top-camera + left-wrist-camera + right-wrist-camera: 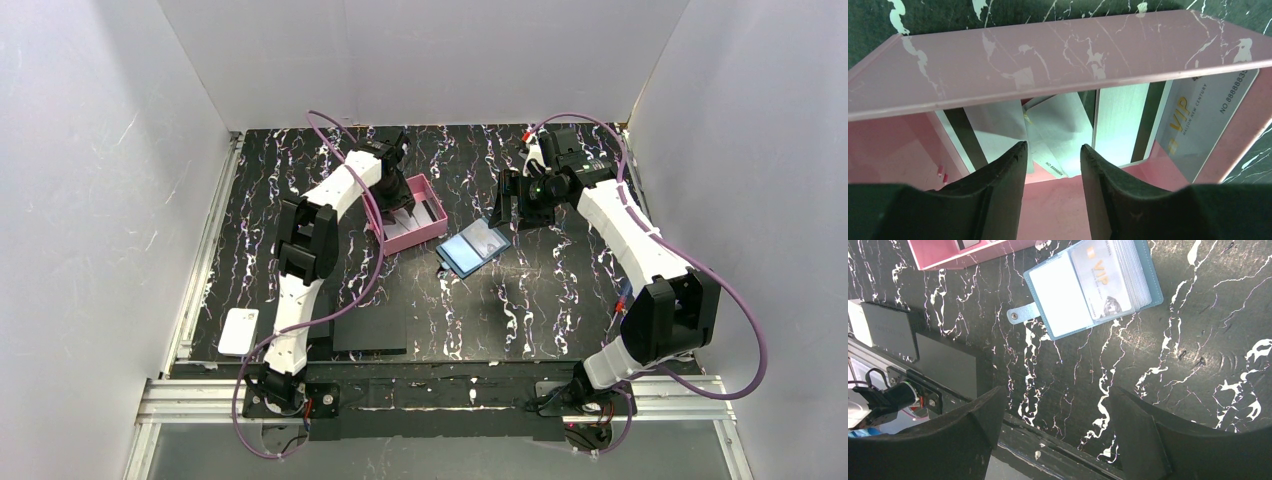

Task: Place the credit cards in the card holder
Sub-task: Pick up the credit card from the storage box.

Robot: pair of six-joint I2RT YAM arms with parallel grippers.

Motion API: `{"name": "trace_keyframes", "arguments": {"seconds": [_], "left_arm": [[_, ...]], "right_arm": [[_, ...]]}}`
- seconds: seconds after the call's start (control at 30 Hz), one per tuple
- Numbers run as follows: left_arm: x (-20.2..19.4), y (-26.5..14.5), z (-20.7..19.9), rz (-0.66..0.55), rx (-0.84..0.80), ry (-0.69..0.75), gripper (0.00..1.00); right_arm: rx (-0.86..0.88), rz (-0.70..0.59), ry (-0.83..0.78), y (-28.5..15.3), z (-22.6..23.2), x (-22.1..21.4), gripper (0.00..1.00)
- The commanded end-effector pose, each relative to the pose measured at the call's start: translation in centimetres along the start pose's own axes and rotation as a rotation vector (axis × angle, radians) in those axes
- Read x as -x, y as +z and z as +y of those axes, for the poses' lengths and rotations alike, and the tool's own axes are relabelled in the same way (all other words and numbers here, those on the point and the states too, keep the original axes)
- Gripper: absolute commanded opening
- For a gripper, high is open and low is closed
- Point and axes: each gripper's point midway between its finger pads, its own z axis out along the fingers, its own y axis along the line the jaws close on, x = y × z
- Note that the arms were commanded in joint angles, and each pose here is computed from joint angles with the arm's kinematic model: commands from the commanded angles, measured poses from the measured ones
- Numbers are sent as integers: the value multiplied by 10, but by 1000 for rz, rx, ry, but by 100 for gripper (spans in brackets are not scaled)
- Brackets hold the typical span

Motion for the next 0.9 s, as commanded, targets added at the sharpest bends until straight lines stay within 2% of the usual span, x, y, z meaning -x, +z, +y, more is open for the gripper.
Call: {"name": "trace_keyframes", "arguments": {"seconds": [0.0, 0.2, 0.43, 0.57, 0.73, 0.87], "left_arm": [[9, -2, -1, -29, -7, 6, 41], [1, 5, 2, -8, -9, -27, 45], [12, 8, -18, -41, -101, -24, 39], [19, 2, -31, -66, -158, -19, 31], [23, -2, -41, -82, -211, -9, 29], [24, -3, -52, -83, -278, -19, 31]], "right_arm": [[24, -25, -5, -3, 5, 9, 83], [26, -24, -5, -2, 5, 9, 83], [33, -18, -1, -2, 5, 7, 83], [33, -19, -3, -2, 6, 7, 83], [34, -17, -2, -1, 6, 7, 83], [35, -15, -2, -1, 6, 8, 83]]}}
